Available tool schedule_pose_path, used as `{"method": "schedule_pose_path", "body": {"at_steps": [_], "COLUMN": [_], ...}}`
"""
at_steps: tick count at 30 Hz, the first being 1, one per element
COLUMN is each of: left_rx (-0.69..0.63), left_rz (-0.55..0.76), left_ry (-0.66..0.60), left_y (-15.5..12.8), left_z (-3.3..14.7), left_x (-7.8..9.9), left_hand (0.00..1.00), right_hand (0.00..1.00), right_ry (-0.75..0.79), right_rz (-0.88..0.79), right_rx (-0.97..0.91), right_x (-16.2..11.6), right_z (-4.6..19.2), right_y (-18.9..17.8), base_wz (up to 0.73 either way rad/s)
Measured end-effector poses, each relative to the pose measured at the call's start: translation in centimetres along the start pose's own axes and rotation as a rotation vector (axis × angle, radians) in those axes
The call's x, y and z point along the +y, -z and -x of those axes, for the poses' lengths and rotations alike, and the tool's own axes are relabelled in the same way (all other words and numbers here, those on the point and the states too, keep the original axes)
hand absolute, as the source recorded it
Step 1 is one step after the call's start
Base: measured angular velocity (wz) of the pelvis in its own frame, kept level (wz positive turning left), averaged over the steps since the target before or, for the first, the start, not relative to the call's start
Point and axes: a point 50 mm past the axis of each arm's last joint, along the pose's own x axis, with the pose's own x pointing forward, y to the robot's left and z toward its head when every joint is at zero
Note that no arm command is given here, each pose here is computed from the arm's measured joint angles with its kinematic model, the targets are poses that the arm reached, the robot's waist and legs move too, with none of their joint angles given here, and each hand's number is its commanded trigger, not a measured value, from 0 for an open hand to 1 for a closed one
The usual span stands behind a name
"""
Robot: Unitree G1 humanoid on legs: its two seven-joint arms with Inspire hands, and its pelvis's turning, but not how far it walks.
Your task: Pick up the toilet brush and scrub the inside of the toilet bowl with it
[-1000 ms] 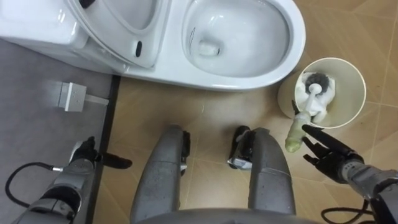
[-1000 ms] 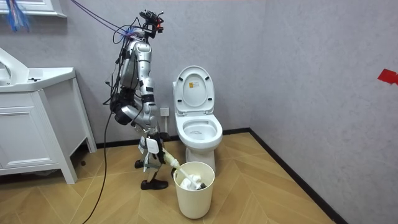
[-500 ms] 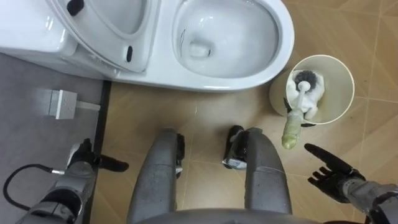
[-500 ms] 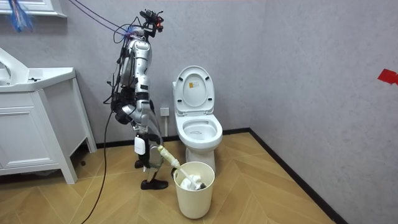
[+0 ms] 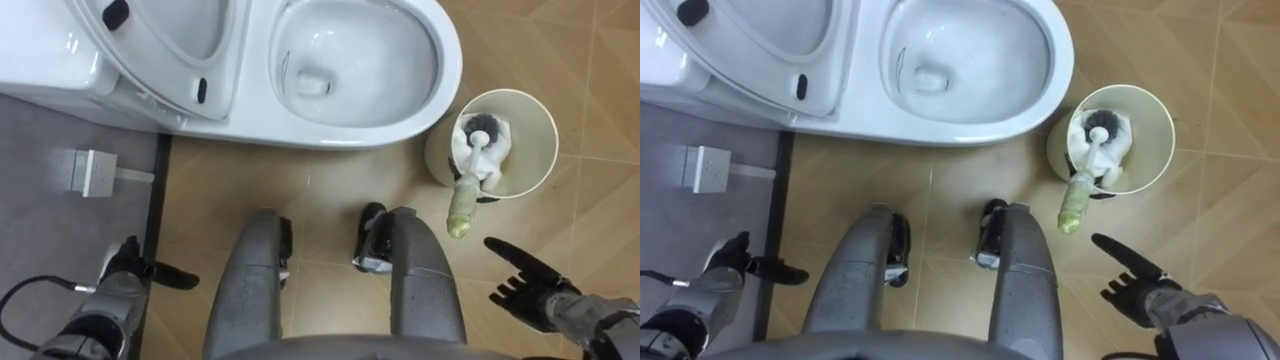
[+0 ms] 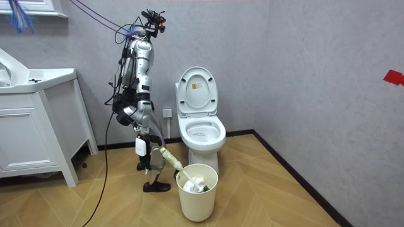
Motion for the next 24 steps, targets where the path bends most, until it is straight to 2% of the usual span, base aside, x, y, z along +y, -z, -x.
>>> {"method": "schedule_pose_path", "body": {"at_steps": [11, 24], "left_rx": [-0.058, -0.040], "left_rz": [0.035, 0.053], "left_ry": [0.020, 0.017], "left_y": [-1.9, -1.4], "left_z": [-0.1, -0.2], "left_x": [0.1, 0.0], "left_hand": [0.00, 0.00], "right_hand": [0.00, 0.00], "right_ry": [-0.159, -0.302], "right_rz": [-0.029, -0.013], "right_rx": [-0.059, -0.088], "right_x": [3.1, 5.4], "right_z": [0.0, 0.3], "right_y": [-1.4, -2.5], "base_wz": [0.00, 0.00]}}
